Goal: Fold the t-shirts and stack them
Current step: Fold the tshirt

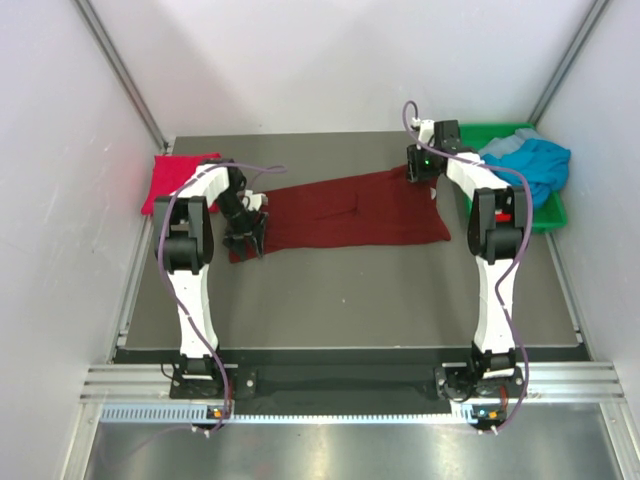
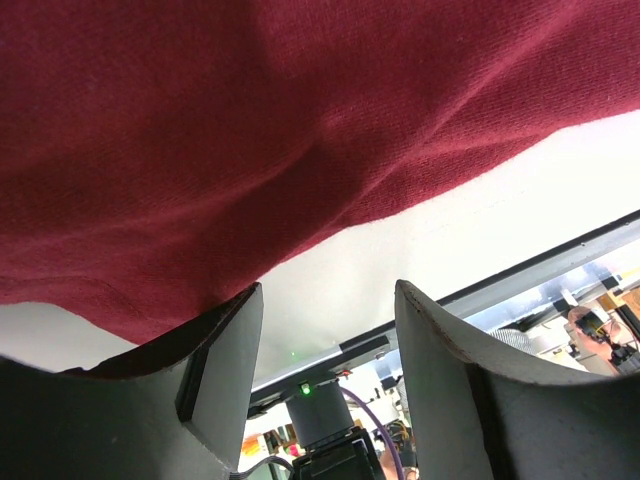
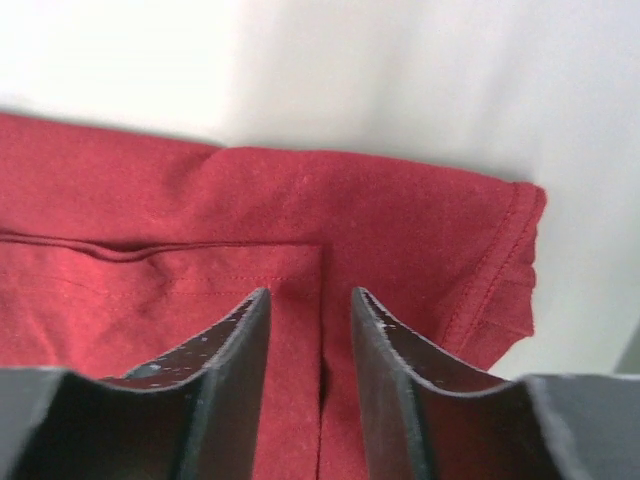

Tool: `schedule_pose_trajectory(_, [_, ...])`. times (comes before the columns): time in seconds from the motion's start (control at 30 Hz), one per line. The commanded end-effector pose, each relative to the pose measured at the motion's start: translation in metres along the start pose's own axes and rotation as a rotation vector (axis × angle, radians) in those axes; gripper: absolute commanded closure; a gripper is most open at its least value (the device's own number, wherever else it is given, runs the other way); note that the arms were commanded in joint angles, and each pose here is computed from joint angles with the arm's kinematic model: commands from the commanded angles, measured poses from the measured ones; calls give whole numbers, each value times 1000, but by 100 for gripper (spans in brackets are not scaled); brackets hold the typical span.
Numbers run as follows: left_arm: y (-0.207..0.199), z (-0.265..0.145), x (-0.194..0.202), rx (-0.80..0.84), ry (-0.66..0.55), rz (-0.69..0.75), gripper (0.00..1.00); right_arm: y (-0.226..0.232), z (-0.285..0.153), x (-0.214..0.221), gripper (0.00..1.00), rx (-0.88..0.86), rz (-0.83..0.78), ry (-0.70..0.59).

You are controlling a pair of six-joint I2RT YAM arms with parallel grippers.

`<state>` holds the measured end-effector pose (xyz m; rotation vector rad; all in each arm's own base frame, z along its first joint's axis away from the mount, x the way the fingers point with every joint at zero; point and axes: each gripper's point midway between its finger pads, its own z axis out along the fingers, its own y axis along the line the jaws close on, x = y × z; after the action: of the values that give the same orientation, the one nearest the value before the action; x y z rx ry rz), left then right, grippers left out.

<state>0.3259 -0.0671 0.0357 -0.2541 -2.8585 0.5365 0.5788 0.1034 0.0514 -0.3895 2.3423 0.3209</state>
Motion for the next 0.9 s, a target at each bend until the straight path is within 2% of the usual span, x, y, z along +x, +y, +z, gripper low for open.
schedule_pose_trajectory(0.0, [-6, -5, 5, 6, 4, 3, 40, 7, 2, -4, 62, -4, -34, -5])
schedule_pose_trajectory(0.1, [-7, -5, 6, 5, 5, 4, 40, 7, 4, -4, 69, -6, -35, -4])
schedule_pose_trajectory(0.13, [-7, -5, 7, 4, 5, 4, 40, 6, 4, -2, 76, -7, -36, -1])
schedule_pose_trajectory(0.2, [-6, -5, 7, 1, 4, 3, 40, 8, 4, -3, 80, -13, -39, -2])
schedule_pose_trajectory(0.23, [-7, -5, 7, 1, 5, 5, 40, 8, 4, -2, 88, -14, -39, -2])
schedule_pose_trajectory(0.4, [-6, -5, 7, -4, 6, 5, 40, 11, -1, -7, 100, -29, -37, -12])
schedule_pose_trajectory(0.67, [-1, -2, 9, -26, 20, 0, 41, -4, -32, -36, 100, 26, -29, -84])
schedule_pose_trajectory(0.87, [-1, -2, 8, -30, 16, -3, 41, -21, -45, -42, 100, 78, -24, -101])
